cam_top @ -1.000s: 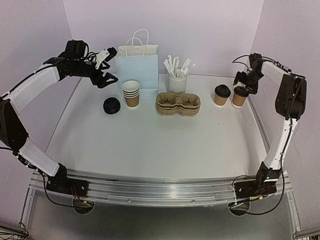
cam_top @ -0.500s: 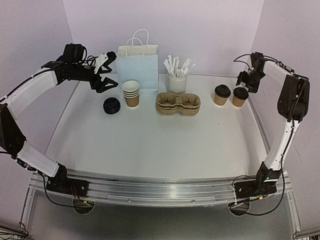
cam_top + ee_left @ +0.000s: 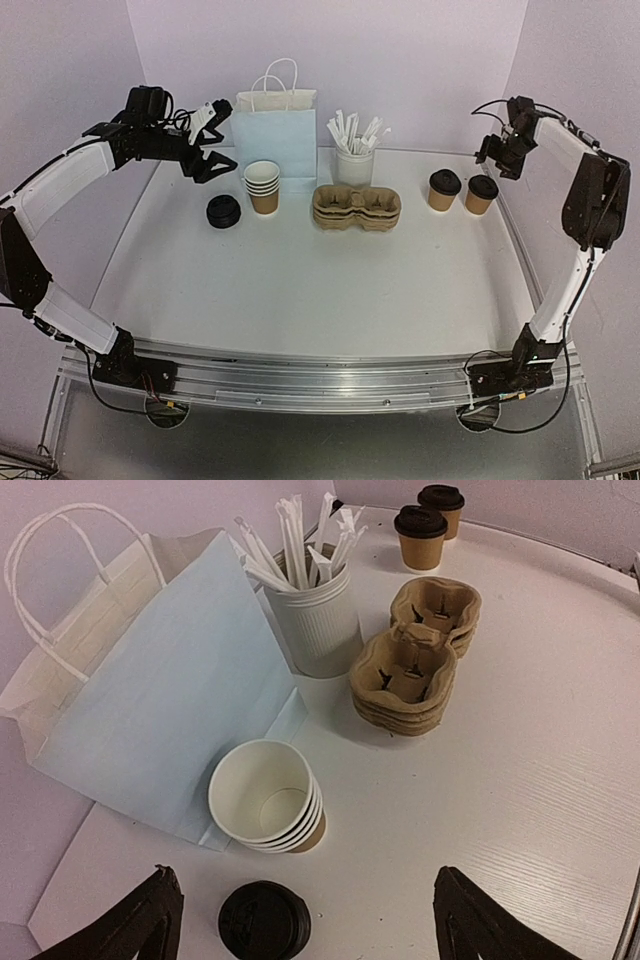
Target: Pack the takeout coffee
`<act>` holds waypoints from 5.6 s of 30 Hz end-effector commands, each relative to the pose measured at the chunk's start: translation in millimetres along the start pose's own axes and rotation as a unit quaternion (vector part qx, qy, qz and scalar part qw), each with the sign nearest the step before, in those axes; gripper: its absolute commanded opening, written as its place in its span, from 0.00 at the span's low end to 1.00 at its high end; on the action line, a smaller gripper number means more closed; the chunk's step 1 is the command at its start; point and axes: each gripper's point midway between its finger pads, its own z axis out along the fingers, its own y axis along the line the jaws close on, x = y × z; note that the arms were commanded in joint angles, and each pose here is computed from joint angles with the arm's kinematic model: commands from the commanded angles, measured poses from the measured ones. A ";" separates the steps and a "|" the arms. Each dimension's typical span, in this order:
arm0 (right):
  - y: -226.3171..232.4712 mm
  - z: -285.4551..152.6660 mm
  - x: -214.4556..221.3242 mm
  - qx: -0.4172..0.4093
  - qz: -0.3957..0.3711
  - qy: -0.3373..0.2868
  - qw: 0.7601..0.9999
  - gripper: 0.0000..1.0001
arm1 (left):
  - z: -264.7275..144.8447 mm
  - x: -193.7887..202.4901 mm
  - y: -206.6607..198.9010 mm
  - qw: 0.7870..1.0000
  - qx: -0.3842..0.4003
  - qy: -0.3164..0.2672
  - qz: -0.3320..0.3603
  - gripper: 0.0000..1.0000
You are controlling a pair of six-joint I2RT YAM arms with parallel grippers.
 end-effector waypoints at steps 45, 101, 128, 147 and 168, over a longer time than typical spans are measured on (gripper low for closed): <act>238.2 -72.4 179.2 -0.125 -0.134 0.017 0.983 0.68 | 117.9 -42.5 112.1 0.993 0.053 -0.024 0.103 0.67; 248.5 -115.5 163.5 -0.160 -0.095 -0.024 0.982 0.69 | -117.0 -77.3 -187.5 0.940 0.243 -0.025 0.240 0.00; 287.0 -5.7 205.7 -0.039 -0.161 -0.026 0.986 0.57 | -38.3 -5.1 -207.8 0.962 0.248 0.012 0.115 0.00; 279.0 39.2 222.1 0.005 -0.184 -0.008 0.983 0.37 | -35.7 -9.7 -204.2 0.964 0.243 0.017 0.109 0.00; 281.1 2.9 195.9 0.007 -0.184 -0.045 0.982 0.00 | -32.7 -10.6 -202.0 0.965 0.239 0.019 0.106 0.00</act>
